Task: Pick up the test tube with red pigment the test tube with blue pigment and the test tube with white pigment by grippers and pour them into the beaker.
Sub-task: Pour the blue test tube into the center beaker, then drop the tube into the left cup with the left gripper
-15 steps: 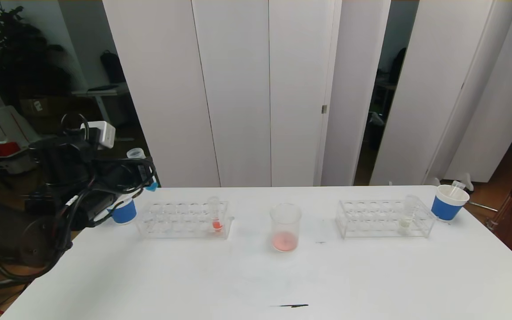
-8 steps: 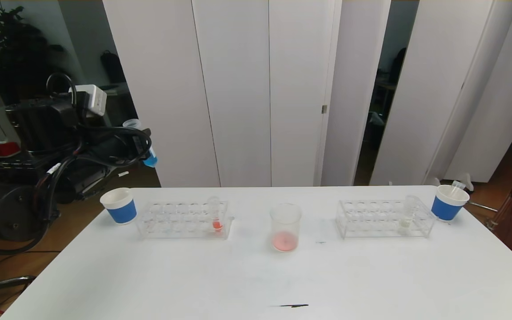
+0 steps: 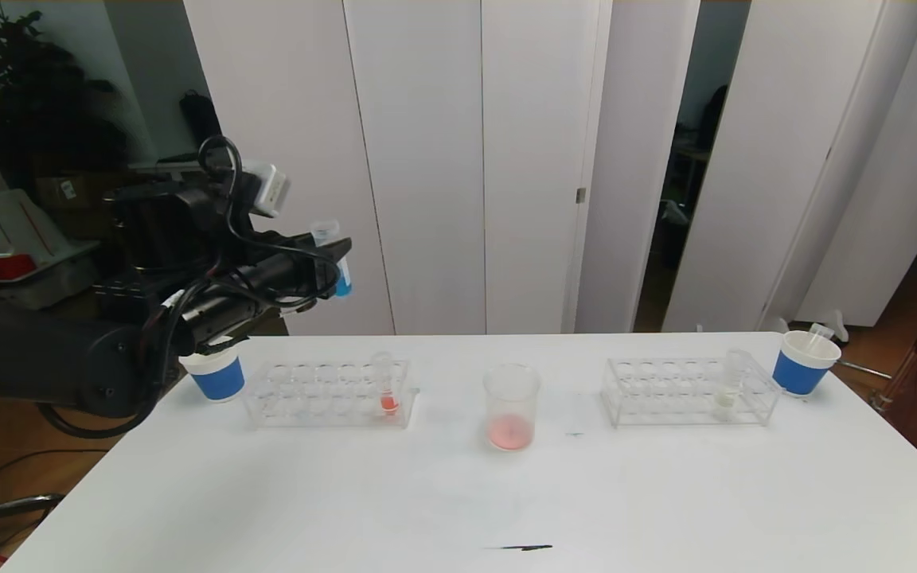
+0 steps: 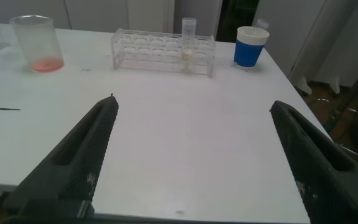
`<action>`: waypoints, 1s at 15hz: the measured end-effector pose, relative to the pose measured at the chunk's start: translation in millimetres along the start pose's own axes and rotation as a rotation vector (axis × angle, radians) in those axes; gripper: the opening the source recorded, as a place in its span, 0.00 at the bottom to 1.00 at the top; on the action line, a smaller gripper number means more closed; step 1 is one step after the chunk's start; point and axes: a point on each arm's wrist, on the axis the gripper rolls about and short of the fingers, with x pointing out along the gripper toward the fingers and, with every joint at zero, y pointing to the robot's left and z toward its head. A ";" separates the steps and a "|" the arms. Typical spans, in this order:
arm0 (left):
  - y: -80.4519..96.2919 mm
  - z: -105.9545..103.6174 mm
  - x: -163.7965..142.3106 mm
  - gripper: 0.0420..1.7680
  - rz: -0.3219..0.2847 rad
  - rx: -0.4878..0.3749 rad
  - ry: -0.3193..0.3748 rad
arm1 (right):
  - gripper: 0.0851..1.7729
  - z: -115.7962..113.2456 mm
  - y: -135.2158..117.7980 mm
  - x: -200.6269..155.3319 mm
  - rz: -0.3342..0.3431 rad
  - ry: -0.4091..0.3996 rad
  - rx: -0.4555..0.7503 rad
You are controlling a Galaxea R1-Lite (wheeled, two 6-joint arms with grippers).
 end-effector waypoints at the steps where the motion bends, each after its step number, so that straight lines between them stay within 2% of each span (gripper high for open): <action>1: -5.2 -0.1 4.9 0.30 -0.041 0.008 -0.008 | 0.99 0.0 0.0 0.0 0.000 0.000 0.000; 4: -25.9 -2.5 19.1 0.30 -0.186 0.049 -0.033 | 0.99 0.0 0.0 0.0 0.000 0.000 0.000; 7: -47.8 -7.9 33.1 0.30 -0.312 0.110 -0.102 | 0.99 0.0 0.0 0.0 0.000 0.000 0.000; 12: -72.1 -29.7 54.9 0.30 -0.460 0.263 -0.195 | 0.99 0.0 0.0 0.0 0.000 0.000 0.000; 15: -82.1 -40.1 62.9 0.30 -0.489 0.349 -0.247 | 0.99 0.0 0.0 0.0 0.000 0.000 0.000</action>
